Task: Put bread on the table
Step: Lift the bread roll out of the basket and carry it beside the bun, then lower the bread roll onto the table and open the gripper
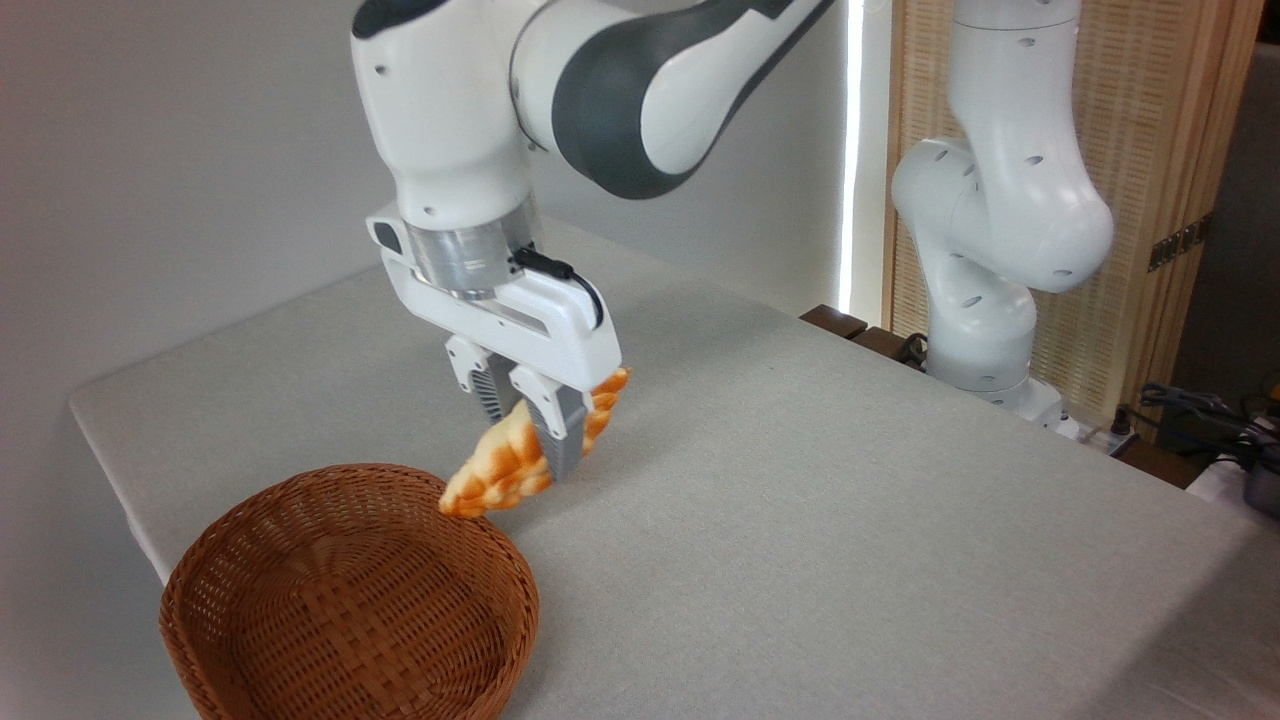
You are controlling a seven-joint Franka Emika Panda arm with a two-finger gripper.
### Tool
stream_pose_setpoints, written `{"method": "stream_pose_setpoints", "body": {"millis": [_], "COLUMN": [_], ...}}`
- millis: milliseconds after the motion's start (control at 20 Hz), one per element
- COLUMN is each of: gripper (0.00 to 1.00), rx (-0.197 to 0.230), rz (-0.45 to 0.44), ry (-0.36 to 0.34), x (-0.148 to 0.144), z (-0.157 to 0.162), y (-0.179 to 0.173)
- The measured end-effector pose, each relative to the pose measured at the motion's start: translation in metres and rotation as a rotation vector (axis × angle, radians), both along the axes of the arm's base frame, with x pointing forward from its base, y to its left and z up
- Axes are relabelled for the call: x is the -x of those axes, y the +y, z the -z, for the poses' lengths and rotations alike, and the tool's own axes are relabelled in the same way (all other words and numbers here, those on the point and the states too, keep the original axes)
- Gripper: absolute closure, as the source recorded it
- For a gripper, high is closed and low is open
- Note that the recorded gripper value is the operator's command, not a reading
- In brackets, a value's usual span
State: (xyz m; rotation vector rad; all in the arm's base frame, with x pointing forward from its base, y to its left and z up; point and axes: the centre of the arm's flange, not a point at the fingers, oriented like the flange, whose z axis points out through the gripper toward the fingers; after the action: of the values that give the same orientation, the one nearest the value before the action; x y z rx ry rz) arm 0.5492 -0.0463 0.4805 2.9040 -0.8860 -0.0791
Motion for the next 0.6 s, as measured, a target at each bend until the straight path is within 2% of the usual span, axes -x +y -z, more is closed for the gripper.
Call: {"method": "stream_pose_setpoints", "body": {"millis": [250, 600], "gripper": [0.0, 0.0], "rx": [0.0, 0.003], "rz": [0.029, 0.057], "ry": [0.033, 0.028], "x": [0.009, 0.011], "z": [0.015, 0.014], "y": [-0.007, -0.01]}}
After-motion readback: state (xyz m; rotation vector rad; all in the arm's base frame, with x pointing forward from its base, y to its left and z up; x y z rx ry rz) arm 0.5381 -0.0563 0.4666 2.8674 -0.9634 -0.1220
